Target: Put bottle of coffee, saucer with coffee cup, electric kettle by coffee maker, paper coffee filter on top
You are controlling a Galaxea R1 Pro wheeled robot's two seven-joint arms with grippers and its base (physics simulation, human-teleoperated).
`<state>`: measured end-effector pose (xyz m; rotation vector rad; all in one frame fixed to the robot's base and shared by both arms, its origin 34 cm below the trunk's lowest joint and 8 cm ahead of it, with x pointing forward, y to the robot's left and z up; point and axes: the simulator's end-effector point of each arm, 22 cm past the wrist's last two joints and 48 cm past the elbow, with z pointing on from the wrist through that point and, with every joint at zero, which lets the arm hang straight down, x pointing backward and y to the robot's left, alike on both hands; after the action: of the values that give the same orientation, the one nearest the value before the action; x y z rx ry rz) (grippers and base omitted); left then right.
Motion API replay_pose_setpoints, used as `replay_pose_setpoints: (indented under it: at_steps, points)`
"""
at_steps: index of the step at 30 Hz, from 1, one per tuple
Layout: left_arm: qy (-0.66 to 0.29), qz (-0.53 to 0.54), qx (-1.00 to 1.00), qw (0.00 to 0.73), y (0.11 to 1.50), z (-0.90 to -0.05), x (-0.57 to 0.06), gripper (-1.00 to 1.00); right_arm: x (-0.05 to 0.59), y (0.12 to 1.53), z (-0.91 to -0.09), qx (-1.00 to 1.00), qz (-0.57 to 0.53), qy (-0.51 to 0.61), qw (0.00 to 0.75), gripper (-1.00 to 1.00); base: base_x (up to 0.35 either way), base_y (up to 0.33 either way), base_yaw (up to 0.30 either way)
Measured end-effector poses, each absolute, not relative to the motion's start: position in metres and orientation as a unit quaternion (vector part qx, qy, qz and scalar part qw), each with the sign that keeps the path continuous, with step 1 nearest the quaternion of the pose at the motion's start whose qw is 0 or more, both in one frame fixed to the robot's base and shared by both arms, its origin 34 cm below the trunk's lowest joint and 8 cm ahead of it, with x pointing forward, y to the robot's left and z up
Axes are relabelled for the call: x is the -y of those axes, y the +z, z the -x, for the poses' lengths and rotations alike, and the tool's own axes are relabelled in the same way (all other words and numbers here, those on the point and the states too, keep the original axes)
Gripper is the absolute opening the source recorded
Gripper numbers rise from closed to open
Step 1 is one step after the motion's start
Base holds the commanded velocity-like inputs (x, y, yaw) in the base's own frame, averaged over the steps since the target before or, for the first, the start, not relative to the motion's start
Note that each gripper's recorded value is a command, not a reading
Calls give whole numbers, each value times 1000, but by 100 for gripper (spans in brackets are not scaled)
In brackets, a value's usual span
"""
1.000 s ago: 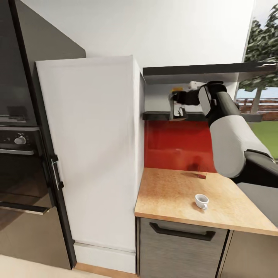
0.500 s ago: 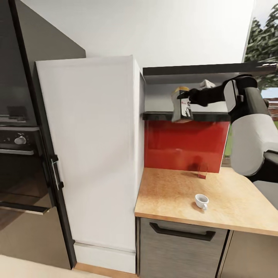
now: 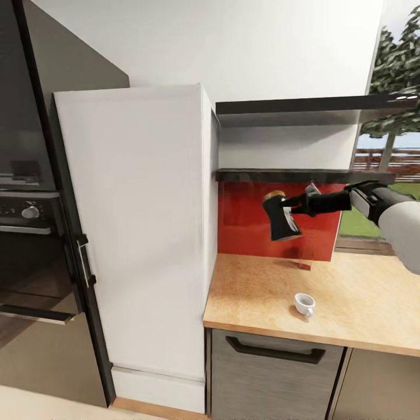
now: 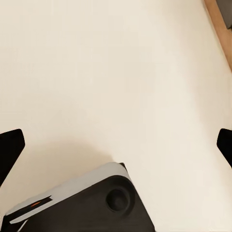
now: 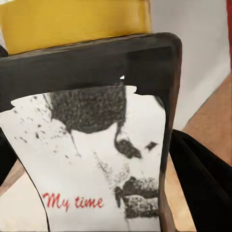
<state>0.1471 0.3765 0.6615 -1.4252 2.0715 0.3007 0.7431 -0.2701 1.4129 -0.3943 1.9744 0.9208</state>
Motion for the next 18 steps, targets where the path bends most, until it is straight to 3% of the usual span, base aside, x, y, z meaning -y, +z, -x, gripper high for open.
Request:
replay_pose_setpoints:
  at_steps: [18]
  points:
    - [110,538,-776,309,663,-154,-378,100,347,1369,-707,-804,144,379,436,-100,0,0,-220]
